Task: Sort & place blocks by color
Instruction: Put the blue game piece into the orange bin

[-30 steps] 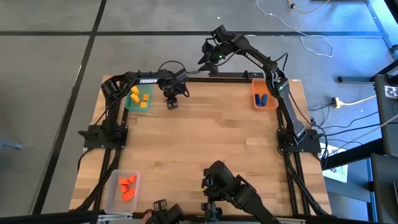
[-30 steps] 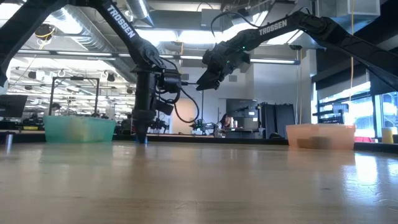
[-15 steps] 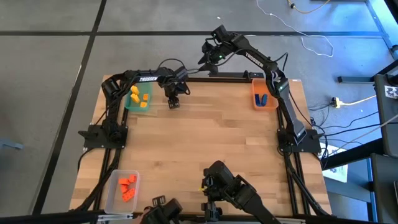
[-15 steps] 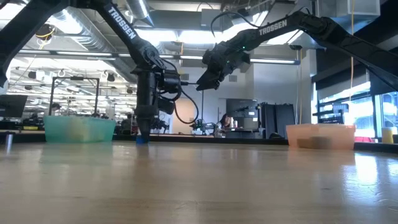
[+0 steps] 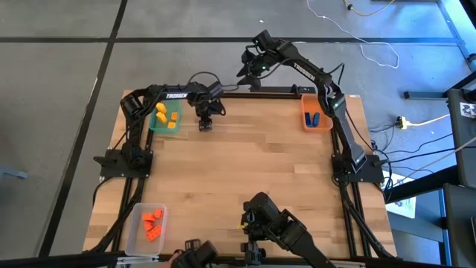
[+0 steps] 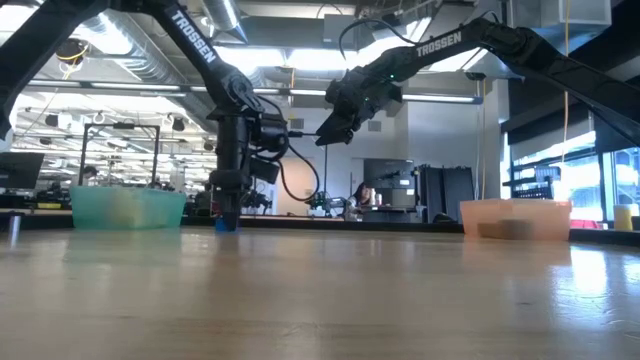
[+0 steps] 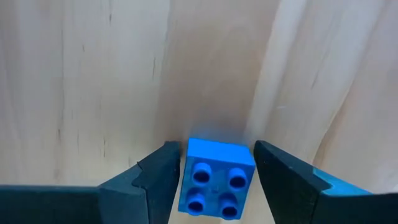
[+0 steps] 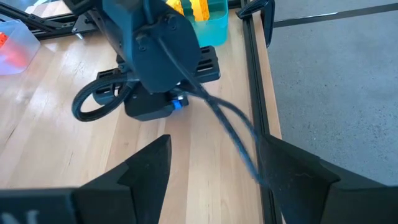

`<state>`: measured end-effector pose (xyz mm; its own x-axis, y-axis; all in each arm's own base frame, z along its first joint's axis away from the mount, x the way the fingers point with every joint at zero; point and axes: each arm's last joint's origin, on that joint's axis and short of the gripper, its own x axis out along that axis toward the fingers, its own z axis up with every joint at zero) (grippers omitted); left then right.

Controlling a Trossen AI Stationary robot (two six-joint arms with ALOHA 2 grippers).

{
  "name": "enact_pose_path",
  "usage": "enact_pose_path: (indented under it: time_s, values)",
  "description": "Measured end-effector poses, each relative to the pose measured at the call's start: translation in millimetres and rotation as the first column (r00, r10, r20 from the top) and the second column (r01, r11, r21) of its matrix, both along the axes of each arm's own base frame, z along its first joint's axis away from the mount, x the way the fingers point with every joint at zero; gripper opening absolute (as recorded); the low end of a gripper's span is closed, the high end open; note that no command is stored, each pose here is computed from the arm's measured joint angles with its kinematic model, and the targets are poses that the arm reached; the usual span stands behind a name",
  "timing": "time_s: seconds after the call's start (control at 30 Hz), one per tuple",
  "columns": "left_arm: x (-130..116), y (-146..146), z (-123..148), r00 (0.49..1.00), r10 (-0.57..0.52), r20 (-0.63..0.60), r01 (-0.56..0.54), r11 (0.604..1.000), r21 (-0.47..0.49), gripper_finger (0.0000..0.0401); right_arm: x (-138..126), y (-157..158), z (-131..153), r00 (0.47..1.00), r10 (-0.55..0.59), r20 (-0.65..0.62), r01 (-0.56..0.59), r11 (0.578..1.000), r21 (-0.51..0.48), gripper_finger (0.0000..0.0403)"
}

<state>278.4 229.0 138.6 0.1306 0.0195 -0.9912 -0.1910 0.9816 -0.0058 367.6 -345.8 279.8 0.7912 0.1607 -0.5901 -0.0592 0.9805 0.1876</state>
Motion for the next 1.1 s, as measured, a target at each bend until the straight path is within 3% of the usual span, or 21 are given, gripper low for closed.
enact_pose_path:
  time_s: [0.5,0.77,1.1]
  values:
    - [2.0,-1.5,-0.9,0.998,-0.069,-0.004,0.069,0.997,0.026,0.0201,0.1,0.1,-0.1,1.000,0.000,0.000,0.000,1.000,0.000,0.0244]
    - [2.2,-1.9,-1.3,0.998,-0.065,-0.003,0.065,0.998,0.022,0.0130,0.1,0.2,0.1,1.000,0.000,0.000,0.000,1.000,0.000,0.0244]
    - [2.5,-1.8,-0.5,0.998,-0.064,0.002,0.064,0.998,0.014,0.0130,0.0,0.1,0.0,1.000,0.000,0.000,0.000,1.000,0.000,0.0244]
